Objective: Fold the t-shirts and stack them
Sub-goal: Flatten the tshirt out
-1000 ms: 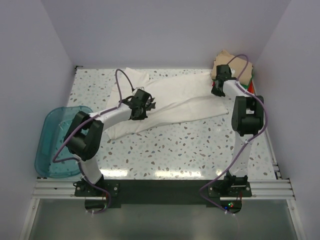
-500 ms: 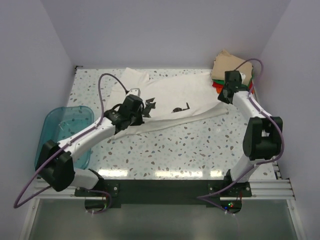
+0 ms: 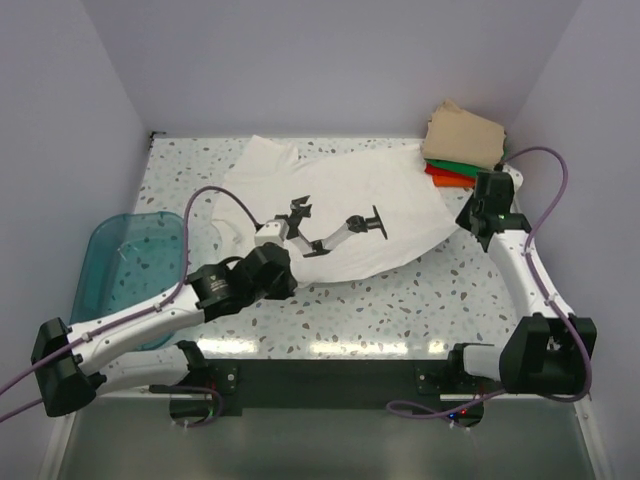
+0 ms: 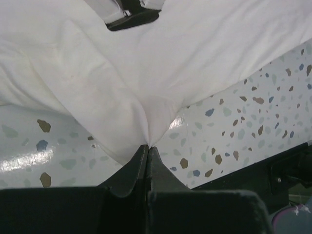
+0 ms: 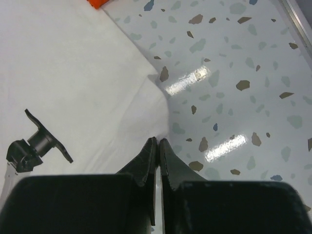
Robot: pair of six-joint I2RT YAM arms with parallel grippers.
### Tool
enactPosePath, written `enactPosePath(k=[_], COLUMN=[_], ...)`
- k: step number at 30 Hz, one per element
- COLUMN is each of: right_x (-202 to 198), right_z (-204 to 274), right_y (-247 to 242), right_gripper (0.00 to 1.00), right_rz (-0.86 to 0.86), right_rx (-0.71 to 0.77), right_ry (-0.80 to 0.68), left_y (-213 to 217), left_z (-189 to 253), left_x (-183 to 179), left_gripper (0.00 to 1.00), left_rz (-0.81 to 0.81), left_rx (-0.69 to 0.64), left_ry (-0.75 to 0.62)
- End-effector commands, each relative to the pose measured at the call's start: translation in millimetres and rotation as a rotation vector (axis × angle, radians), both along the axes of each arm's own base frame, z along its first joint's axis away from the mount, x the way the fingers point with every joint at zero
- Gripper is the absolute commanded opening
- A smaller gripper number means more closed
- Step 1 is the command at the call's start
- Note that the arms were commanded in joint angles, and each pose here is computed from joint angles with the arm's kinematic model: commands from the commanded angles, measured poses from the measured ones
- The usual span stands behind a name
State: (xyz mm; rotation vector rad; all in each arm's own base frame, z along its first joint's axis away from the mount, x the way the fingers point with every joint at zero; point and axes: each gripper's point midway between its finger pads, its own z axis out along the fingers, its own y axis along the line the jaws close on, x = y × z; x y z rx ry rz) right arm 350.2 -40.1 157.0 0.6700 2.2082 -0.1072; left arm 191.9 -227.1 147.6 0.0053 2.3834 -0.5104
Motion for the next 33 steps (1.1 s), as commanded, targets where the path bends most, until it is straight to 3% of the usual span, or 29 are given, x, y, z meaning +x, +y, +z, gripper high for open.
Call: enactPosePath(k=[1, 5, 6, 8, 12, 15, 21, 33], right_x=[-19, -31, -33, -37, -40, -41, -34, -27], right_z=[-7, -25, -28, -38, -48, -51, -48, -51], right_y=[-5, -2, -2, 0, 2, 2, 7, 13], right_gripper=[0.00, 0.00, 0.00, 0.00, 0.00, 0.00, 0.00, 0.00], right_rz=[-0.020, -0.018, -0.021, -0.020, -0.021, -0.021, -0.011, 0.018], right_rx=[-0.005, 0.013, 0.018, 0.030, 0.043, 0.051, 0.074, 0.101], right_ry=[0.016, 0.045, 0.051, 0.066, 0.077, 0.079, 0.064, 0.055], left_y=[-5, -16, -14, -13, 4, 27, 65, 30], left_z=[-11, -30, -37, -38, -28, -16, -41, -62], left_x=[-18, -37, -41, -45, -45, -37, -6, 53], left_gripper=[0.00, 0.04, 0.12, 0.18, 0.46, 0.56, 0.56, 0.45], left_rz=[0.017, -0.033, -0.037, -0.039, 0.015, 0.130, 0.297, 0.218], left_rx=[-0.030, -0.039, -0.030, -0.044, -0.069, -0.067, 0.149, 0.195], left_ry=[0.033, 0.079, 0.092, 0.096, 0.067, 0.025, 0.004, -0.008])
